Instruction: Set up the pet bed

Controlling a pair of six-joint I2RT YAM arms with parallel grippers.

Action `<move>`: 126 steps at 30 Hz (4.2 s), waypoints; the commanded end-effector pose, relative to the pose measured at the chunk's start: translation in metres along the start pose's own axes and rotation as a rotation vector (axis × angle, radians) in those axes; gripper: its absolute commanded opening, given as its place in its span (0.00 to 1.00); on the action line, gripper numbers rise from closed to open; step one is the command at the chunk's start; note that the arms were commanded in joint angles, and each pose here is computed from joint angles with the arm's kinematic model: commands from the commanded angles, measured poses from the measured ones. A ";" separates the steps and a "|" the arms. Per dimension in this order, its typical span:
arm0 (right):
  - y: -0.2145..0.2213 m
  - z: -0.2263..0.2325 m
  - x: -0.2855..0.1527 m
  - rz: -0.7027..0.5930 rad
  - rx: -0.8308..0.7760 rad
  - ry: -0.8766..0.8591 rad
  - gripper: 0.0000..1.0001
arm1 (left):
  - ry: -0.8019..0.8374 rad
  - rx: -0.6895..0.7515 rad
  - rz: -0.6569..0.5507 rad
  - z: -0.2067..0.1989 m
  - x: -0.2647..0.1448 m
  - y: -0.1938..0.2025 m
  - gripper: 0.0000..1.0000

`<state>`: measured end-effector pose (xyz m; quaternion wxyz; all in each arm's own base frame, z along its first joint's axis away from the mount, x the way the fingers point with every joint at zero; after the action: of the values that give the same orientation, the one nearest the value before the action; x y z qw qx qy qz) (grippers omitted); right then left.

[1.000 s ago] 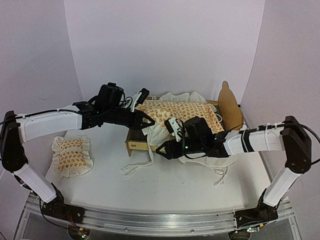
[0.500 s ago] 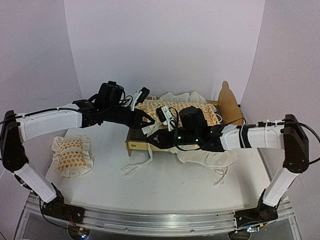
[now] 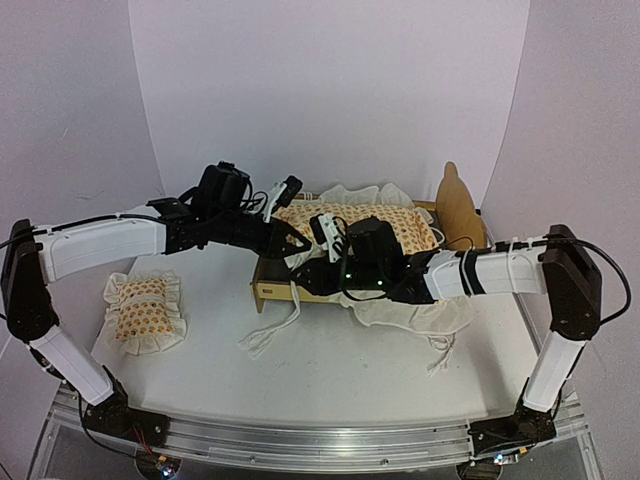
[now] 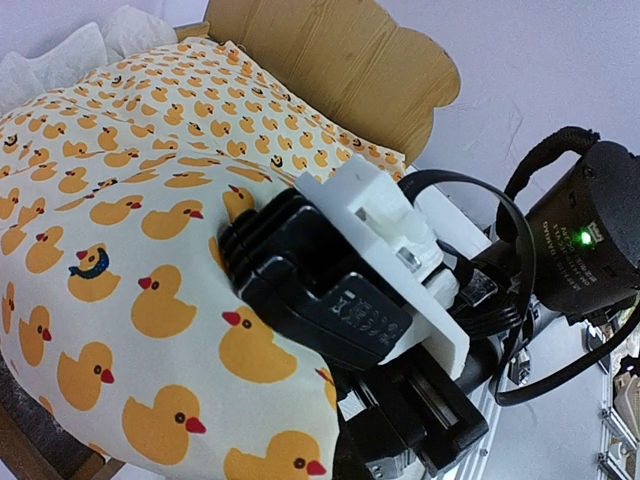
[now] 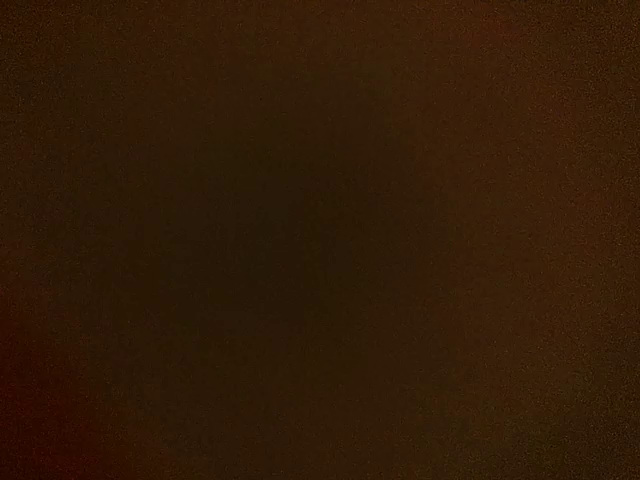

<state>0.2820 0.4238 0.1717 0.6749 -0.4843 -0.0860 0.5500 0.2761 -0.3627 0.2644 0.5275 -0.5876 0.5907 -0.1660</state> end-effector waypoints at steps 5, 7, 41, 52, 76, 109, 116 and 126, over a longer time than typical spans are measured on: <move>-0.048 0.020 0.001 -0.169 -0.072 -0.070 0.28 | 0.037 0.058 -0.056 -0.011 -0.008 -0.028 0.04; -0.049 0.022 0.001 -0.167 -0.064 -0.084 0.12 | 0.030 0.063 -0.058 -0.010 -0.007 -0.029 0.07; -0.018 0.047 -0.009 0.309 0.487 -0.454 0.26 | 0.120 -0.060 -0.272 0.007 -0.043 0.063 0.61; 0.049 0.044 -0.066 0.578 0.075 -0.179 0.61 | -0.055 -0.376 -0.262 0.061 -0.088 0.103 0.68; 0.101 0.073 0.007 0.562 -0.045 -0.216 0.41 | 0.101 -0.322 0.002 0.064 -0.028 0.180 0.37; 0.067 0.045 0.056 0.260 -0.217 -0.268 0.09 | 0.276 -0.228 -0.143 0.023 -0.042 0.098 0.00; 0.064 0.052 0.057 0.240 -0.221 -0.312 0.16 | 0.278 -0.201 -0.157 0.020 -0.045 0.090 0.00; 0.060 0.048 0.056 0.215 -0.195 -0.317 0.20 | 0.265 -0.171 -0.171 0.018 -0.051 0.079 0.00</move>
<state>0.2284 0.4876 0.1175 0.5279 -0.4732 -0.1645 0.6859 0.2327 -0.2883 0.1772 0.3604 -0.6560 0.6387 -0.1785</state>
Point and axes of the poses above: each gripper's point midway between its finger pads, its own x axis out along the fingers, its own z axis along the line the jaws close on, y = z × x, the point moved 2 cm from there along -x, back along the fingers, and after that the axes turned 2 degrees about x, right-handed, at the moved point
